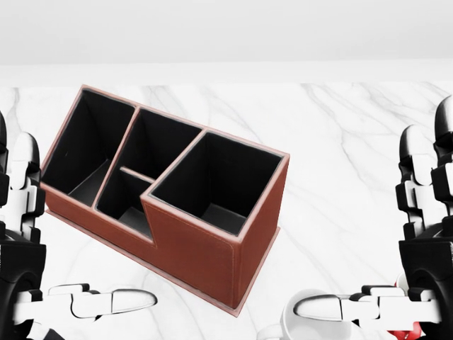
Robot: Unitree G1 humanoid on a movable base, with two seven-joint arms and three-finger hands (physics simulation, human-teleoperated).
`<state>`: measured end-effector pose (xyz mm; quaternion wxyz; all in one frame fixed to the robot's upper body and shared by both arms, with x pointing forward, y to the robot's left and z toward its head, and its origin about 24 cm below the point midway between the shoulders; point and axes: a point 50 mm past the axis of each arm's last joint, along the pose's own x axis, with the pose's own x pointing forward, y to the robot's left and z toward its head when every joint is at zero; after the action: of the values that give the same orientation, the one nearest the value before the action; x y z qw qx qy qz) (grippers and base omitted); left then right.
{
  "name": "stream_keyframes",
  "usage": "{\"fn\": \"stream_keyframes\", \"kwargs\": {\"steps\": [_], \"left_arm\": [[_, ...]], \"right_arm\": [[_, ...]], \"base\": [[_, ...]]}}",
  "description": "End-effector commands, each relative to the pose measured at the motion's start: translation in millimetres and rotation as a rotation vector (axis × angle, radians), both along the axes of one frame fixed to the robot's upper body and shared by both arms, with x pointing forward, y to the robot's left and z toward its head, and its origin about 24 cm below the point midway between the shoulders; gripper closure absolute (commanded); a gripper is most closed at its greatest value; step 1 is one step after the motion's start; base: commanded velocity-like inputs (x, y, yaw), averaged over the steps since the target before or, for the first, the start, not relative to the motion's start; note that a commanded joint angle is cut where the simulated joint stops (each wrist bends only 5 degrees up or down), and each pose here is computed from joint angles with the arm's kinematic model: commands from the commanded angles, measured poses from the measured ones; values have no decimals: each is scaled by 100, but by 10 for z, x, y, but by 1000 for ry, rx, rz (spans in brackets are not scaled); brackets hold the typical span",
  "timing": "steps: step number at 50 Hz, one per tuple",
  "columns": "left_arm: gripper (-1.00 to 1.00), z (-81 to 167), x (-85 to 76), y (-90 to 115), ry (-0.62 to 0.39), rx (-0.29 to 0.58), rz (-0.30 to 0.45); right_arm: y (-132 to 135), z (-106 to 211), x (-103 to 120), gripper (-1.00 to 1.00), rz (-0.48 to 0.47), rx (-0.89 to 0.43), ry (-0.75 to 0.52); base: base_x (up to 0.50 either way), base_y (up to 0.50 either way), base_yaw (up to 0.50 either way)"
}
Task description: Pick up the red mug and place it to the right of the caddy.
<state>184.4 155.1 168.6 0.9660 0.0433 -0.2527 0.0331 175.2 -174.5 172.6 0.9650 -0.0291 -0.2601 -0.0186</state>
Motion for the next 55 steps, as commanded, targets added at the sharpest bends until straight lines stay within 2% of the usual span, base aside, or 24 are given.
{"fn": "stream_keyframes", "kwargs": {"steps": [1,10,30,33,34,35,38,40,43,44,46,47,49,52,55], "left_arm": [[-100,-122,116,-9,55,-11,1],[-100,-122,112,-8,56,-12,0],[-100,-115,110,-2,52,-15,-2],[-100,-117,109,-3,53,-15,-2],[-100,-123,117,-8,56,-15,-3],[-100,-124,117,-8,56,-15,-3],[-100,-134,118,-7,62,-15,-4],[-100,-145,131,-1,66,-16,-2],[-100,-176,157,0,80,-16,-1],[-100,-172,162,0,78,-17,0],[-100,-173,160,0,79,-17,0],[-100,-153,145,1,70,-16,-2],[-100,-148,144,3,67,-17,-1],[-100,-152,155,-1,69,-18,-3],[-100,-142,146,8,64,-20,-2]], "right_arm": [[19,-152,104,-100,10,21,71],[23,-133,87,-100,16,32,60],[-21,-93,23,-100,-10,19,45],[-92,55,-43,-100,-26,-42,-21],[-135,252,-133,-100,-38,-90,-120],[-136,268,-140,-100,-39,-96,-129],[-156,601,-294,-100,-46,-283,-294],[-175,708,-315,-100,-58,-379,-341],[-208,831,-338,-100,-56,-454,-397],[-244,929,-385,-100,7,-437,-458],[-289,1007,-429,-100,58,-346,-487],[-284,1064,-438,-100,52,-415,-481],[-318,1181,-497,-100,89,-377,-524],[-340,1313,-573,-100,115,-386,-569],[-324,1360,-613,-100,119,-475,-603]], "base": [[0,0,0],[0,-26,0],[0,0,0],[0,0,0],[0,0,0],[0,0,0],[0,0,0],[0,0,0],[0,0,0],[0,0,0],[0,0,0],[0,0,0],[0,0,0],[0,0,0],[0,0,0]]}}
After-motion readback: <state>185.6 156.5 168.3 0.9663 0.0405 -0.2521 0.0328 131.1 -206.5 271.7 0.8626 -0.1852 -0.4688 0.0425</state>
